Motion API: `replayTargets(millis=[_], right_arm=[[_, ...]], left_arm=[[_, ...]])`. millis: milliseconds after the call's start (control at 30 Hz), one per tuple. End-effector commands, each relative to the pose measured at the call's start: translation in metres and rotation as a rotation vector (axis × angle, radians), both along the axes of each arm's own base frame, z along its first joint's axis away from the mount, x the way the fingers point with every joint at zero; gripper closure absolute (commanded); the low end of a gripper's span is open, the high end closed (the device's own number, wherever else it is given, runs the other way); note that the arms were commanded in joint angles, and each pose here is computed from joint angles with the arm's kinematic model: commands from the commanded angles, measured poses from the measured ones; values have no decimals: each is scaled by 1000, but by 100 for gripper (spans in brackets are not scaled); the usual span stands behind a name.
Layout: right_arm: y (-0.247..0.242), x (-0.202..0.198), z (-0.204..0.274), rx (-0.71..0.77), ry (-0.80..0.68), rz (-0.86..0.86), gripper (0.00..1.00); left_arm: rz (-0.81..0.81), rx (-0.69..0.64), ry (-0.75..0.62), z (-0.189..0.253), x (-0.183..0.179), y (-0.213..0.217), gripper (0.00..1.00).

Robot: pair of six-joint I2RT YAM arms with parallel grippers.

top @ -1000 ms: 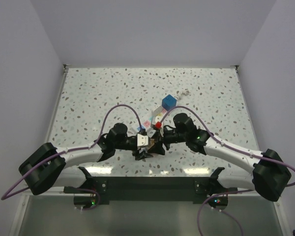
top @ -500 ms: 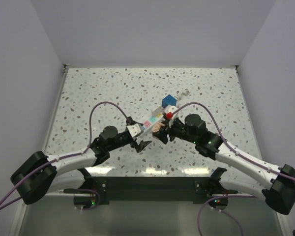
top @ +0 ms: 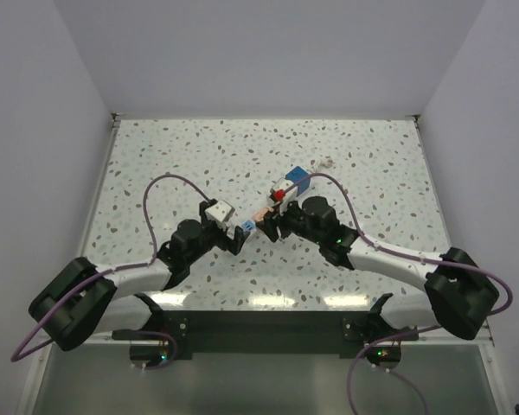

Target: Insert the plug

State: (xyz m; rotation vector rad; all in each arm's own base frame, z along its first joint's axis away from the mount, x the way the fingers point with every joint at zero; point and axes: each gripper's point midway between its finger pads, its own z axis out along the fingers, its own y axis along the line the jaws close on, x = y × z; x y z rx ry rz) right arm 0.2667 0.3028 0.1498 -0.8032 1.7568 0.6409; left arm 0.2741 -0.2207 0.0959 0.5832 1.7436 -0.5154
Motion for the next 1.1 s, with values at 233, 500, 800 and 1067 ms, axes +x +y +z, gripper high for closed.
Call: replayTargets(millis=[233,500,800,1067], right_arm=[[21,40,34,116,-148,-74,100],[32,53,22,106,-198,-67,100],[38,66,13,108,-210,-79,100],[31,78,-3,101,-189,-127,100]], left_arm=[[89,-53,-23,9,34,-2,0],[96,-30,-2,-1,48,-6,1],[86,-11,53,-20,55,-7,4],[91,8,87,-32,53,-2,6]])
